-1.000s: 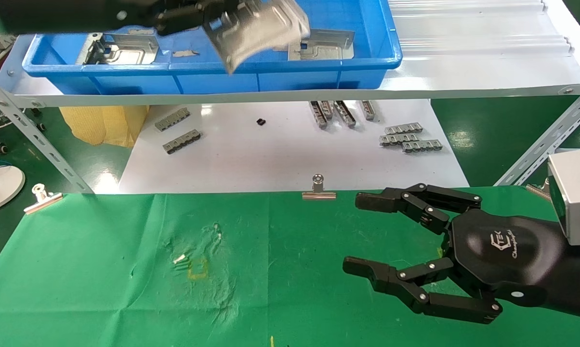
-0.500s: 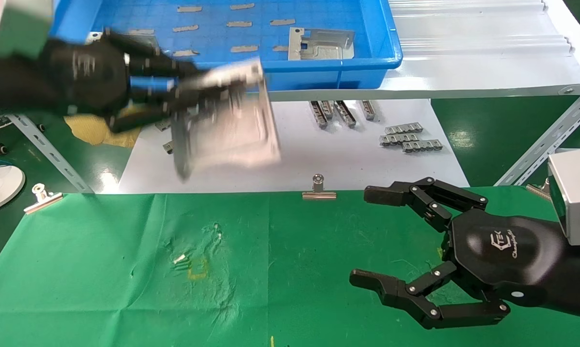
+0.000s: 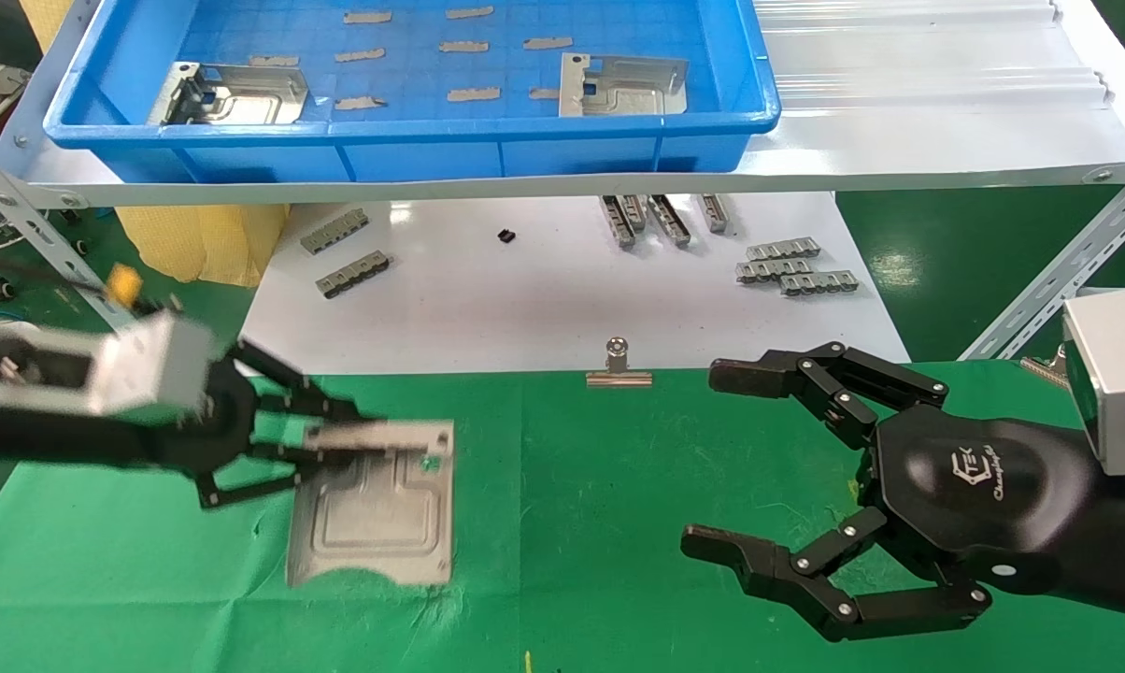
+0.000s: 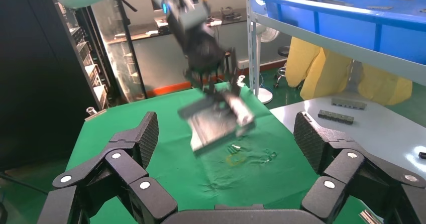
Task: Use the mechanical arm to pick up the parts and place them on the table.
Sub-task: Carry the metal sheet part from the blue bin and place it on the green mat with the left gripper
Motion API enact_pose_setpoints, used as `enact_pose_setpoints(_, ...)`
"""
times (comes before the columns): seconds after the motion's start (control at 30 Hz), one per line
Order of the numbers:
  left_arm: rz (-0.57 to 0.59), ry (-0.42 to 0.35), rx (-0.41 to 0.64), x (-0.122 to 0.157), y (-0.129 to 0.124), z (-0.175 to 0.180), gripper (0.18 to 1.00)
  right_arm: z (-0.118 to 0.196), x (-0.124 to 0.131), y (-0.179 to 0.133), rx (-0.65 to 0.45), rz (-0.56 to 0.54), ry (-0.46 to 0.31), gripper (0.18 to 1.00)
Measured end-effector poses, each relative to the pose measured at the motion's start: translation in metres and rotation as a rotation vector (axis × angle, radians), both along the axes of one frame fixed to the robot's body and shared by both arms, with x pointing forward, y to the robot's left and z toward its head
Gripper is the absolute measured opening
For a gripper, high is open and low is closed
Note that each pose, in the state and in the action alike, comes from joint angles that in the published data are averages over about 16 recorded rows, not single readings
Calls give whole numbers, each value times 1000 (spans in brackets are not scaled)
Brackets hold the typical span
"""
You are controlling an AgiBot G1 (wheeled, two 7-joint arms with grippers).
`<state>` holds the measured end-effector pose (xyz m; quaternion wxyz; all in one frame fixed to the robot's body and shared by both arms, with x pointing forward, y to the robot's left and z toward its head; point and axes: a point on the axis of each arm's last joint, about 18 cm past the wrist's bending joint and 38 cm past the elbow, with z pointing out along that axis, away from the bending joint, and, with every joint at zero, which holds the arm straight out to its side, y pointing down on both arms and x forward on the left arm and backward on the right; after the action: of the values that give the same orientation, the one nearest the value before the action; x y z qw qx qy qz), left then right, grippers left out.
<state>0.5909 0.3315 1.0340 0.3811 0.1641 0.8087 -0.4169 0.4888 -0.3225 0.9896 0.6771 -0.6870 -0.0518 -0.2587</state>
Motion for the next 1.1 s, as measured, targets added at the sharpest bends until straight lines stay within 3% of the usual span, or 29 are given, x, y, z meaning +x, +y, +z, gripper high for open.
enact_pose_setpoints(0.27, 26, -2, 93, 30, 5, -44, 276, 0, 0, 0, 0, 0, 0, 1000)
enact_pose_setpoints(0.57, 77, -13, 129, 52, 13, -69, 276, 0, 0, 0, 0, 0, 0, 1000)
enact_pose_setpoints(1.1, 94, 4, 71, 59, 14, -80, 335, 0, 0, 0, 0, 0, 0, 1000)
